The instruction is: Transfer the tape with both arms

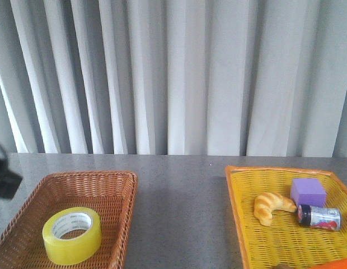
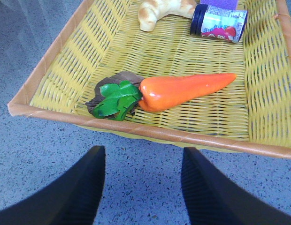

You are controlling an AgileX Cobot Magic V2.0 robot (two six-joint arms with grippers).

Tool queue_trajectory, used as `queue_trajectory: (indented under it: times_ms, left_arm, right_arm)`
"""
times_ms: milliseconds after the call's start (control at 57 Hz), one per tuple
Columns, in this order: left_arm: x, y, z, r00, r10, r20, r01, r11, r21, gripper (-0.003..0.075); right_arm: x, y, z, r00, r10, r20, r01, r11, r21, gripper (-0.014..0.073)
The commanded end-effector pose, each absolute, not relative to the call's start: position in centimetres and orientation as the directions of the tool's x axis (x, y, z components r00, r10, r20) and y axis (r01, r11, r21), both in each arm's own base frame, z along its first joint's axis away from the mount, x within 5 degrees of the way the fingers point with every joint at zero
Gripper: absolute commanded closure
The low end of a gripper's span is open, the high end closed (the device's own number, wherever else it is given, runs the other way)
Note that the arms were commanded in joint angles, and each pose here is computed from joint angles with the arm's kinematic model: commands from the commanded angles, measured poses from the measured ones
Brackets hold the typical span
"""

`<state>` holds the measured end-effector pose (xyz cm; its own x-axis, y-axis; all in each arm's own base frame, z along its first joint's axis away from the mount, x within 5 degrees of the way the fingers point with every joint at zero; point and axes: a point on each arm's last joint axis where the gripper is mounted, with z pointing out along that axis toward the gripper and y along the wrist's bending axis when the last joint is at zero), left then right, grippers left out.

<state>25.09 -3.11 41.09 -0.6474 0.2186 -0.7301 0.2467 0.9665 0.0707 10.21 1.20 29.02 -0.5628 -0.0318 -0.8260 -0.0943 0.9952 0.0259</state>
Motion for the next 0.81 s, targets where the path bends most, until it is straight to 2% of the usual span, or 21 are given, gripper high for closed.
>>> queue_trajectory:
  times_ms: [0, 298, 543, 649, 789]
  left_arm:
    - [21.4, -3.0, 42.4, -0.526, 0.157, -0.836, 0.227, 0.973, 0.040, 0.0328]
    - [14.4, -2.2, 38.0, -0.485, 0.138, -0.864, 0.215, 0.976, 0.035, 0.0328]
    - [11.3, -1.8, 34.2, -0.444, 0.127, -0.887, 0.203, 0.978, 0.039, 0.0335]
    - [10.7, -1.7, 32.9, -0.425, 0.123, -0.897, 0.197, 0.980, 0.040, 0.0369]
    - [10.6, -1.7, 31.6, -0.418, 0.117, -0.901, 0.191, 0.981, 0.038, 0.0466]
  right_arm:
    - [10.6, 1.2, 30.3, -0.489, -0.025, -0.872, -0.093, 0.995, 0.023, 0.0230]
    - [10.6, 1.2, 30.3, -0.489, -0.025, -0.872, -0.093, 0.995, 0.023, 0.0230]
    - [10.6, 1.2, 30.4, -0.483, -0.023, -0.875, -0.093, 0.995, 0.025, 0.0230]
    - [10.6, 1.2, 30.4, -0.483, -0.024, -0.875, -0.093, 0.995, 0.024, 0.0230]
    - [10.6, 1.1, 30.4, -0.484, -0.030, -0.875, -0.092, 0.996, 0.016, 0.0230]
